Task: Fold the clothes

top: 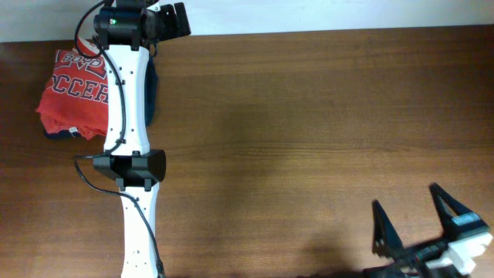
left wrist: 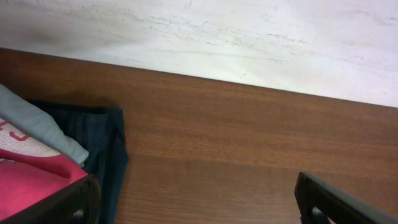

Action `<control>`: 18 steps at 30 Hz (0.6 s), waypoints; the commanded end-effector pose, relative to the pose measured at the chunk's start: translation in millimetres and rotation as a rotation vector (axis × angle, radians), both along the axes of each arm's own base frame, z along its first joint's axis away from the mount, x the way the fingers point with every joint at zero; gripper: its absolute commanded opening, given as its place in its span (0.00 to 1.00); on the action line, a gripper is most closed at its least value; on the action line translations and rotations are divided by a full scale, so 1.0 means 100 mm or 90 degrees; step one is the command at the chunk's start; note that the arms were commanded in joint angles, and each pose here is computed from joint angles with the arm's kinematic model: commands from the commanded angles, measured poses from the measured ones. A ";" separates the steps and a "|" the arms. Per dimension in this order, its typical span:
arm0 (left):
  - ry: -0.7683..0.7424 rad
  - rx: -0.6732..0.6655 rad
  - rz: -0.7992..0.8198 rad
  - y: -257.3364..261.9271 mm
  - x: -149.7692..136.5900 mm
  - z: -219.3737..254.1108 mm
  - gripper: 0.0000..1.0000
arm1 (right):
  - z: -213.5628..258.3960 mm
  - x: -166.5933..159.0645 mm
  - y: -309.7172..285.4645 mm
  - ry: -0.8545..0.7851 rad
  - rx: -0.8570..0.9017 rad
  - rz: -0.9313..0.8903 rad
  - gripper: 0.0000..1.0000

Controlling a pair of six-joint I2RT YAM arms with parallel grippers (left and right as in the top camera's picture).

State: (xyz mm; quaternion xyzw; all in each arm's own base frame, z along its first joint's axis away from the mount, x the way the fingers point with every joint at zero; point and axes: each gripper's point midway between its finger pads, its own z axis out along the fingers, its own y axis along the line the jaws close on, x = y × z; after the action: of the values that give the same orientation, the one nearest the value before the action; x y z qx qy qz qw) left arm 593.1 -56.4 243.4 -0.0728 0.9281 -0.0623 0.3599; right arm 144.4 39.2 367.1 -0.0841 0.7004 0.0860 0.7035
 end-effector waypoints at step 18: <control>-0.012 0.006 0.002 0.02 -0.02 0.10 0.99 | -1.10 0.85 -0.07 -0.122 0.044 -0.048 0.99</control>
State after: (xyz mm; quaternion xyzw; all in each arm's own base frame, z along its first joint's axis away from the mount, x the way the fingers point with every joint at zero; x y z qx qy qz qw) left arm 593.1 -56.5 243.4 -0.0727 0.9281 -0.0625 0.3598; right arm 225.6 38.7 266.1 -0.0678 0.6265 0.0735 0.7730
